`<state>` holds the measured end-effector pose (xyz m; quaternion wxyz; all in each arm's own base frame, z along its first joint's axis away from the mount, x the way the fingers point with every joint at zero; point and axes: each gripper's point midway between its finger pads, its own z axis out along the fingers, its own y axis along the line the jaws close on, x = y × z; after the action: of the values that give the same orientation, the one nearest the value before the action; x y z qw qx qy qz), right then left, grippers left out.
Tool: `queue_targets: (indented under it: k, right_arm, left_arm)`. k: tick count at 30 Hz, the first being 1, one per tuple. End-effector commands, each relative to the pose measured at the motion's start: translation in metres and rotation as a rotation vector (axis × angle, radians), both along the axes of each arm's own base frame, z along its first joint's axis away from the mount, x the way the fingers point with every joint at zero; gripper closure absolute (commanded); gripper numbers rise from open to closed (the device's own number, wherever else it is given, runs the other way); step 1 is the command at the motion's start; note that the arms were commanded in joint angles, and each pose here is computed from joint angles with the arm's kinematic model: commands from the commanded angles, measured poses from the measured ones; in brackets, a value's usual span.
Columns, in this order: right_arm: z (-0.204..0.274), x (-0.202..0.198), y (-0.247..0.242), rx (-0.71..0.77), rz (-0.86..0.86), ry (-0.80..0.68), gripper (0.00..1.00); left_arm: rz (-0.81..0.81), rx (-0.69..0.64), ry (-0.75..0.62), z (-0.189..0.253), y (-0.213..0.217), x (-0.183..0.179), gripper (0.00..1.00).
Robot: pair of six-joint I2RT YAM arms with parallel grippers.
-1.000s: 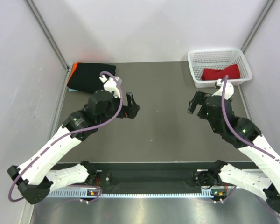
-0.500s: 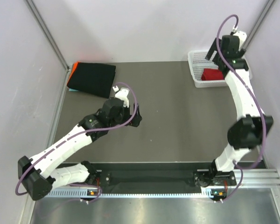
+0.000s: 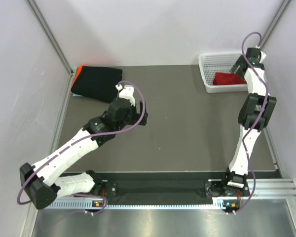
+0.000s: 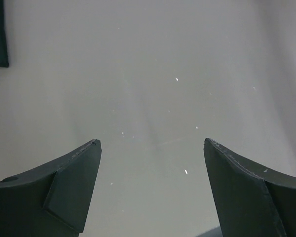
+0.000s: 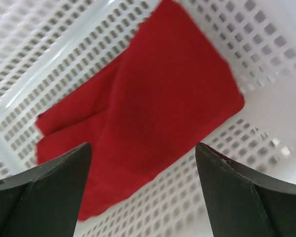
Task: Fold and stack the t-shirts
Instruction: Grab the tshirt from the pile
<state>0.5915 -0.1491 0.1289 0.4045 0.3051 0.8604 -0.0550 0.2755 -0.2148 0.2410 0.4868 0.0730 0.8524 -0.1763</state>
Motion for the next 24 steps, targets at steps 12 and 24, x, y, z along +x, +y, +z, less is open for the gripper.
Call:
queue_targets:
  k: [12,24]
  right_arm:
    - [0.031,0.070,-0.032,0.084,0.086,-0.353,0.83]
    - [0.349,-0.010,0.078,-0.163,0.424,-0.827,1.00]
  left_arm:
    - [0.100,-0.032,-0.020,0.014,0.005,0.012,0.14]
    - [0.073,-0.048,-0.093,0.043,0.016,0.002,0.11]
